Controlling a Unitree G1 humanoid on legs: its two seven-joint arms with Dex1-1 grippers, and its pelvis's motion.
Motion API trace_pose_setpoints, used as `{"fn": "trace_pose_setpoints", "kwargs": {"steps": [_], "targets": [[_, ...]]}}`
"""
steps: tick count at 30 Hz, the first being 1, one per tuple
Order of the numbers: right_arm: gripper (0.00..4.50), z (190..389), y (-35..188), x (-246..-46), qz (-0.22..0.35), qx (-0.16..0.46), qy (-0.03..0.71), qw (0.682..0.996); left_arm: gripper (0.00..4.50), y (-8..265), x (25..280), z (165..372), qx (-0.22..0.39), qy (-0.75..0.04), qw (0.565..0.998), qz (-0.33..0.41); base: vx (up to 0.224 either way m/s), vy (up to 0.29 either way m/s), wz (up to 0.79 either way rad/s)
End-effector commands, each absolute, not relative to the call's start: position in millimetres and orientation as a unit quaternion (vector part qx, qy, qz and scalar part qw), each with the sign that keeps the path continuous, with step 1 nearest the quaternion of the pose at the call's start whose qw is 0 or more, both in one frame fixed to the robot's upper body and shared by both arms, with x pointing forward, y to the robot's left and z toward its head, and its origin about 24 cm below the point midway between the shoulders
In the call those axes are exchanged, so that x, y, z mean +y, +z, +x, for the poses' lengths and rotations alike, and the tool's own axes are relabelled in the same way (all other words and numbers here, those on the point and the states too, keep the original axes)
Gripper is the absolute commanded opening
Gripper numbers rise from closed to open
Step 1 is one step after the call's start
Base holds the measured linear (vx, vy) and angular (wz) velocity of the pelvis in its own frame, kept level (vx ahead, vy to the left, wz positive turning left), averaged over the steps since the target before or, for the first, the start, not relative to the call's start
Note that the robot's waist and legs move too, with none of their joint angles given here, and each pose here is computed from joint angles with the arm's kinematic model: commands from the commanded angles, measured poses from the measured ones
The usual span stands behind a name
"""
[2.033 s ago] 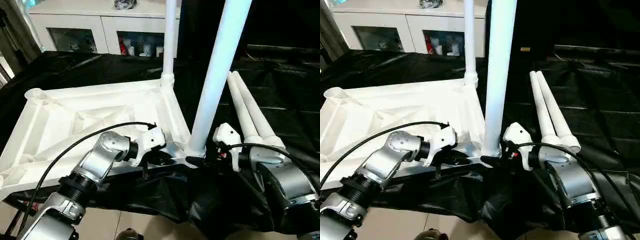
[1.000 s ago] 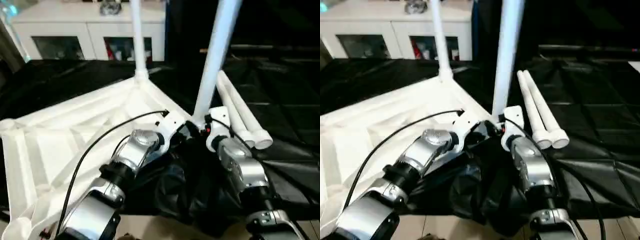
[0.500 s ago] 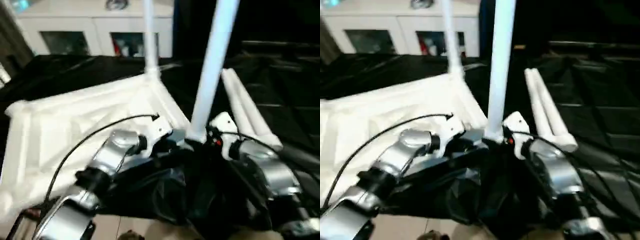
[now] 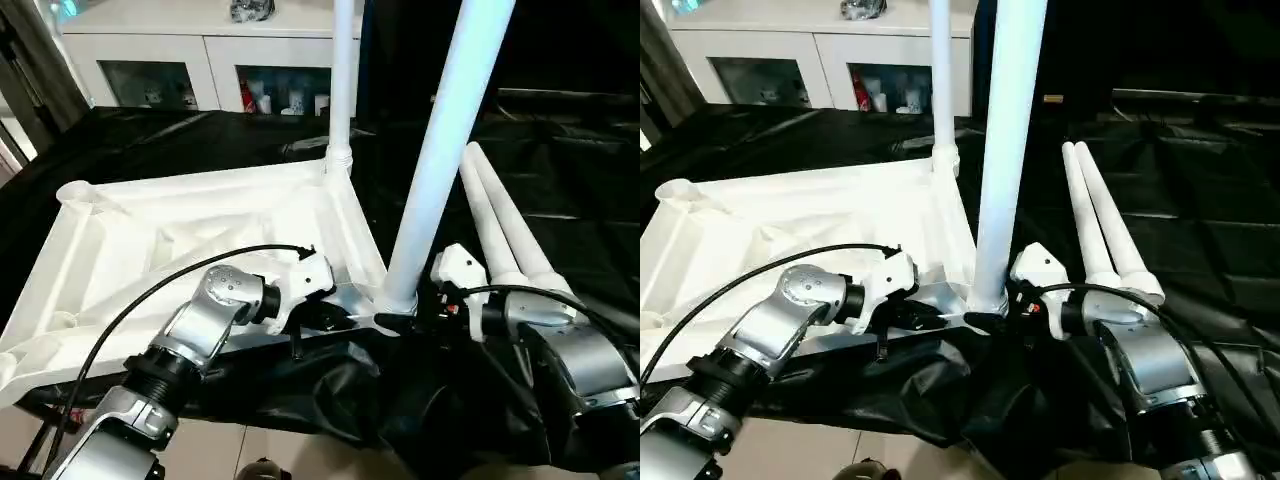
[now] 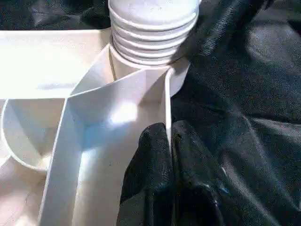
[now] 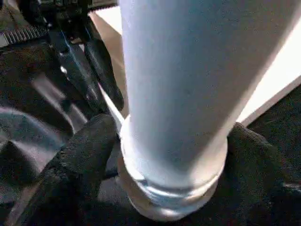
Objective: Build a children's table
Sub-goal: Rotate leg to tighten
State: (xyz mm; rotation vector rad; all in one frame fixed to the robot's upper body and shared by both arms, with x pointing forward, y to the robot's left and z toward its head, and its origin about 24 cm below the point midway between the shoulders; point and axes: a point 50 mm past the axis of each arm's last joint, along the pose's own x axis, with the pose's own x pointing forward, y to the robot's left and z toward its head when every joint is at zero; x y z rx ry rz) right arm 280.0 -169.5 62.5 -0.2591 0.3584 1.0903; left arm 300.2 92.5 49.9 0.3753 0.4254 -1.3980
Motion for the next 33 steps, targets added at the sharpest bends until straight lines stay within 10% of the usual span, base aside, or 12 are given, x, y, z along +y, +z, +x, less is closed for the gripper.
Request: {"fn": "trace_pose_setpoints", "kwargs": {"steps": [1,13,21,27,33], "targets": [[3.22,277.7,66.5,-162.7,-0.112,0.159,0.531,0.825,0.00,61.3,86.4,300.3,0.169,-0.649,0.720,0.179,0.000,0.000,0.00],[2.73,283.0,45.6,-158.5,-0.113,0.185,0.444,0.869,0.00,58.7,80.3,313.5,0.167,-0.588,0.770,0.185,0.000,0.000,0.00],[2.72,315.8,27.1,-125.7,0.020,0.193,0.220,0.956,0.00,60.2,35.4,333.5,0.170,-0.472,0.851,0.155,0.000,0.000,0.00],[2.72,322.2,32.8,-97.7,0.052,0.179,0.235,0.954,0.00,64.1,16.3,333.6,0.161,-0.480,0.850,0.144,0.000,0.000,0.00],[3.71,324.0,42.9,-96.2,0.043,0.148,0.266,0.952,0.00,63.4,24.3,331.5,0.152,-0.509,0.834,0.150,0.000,0.000,0.00]]}}
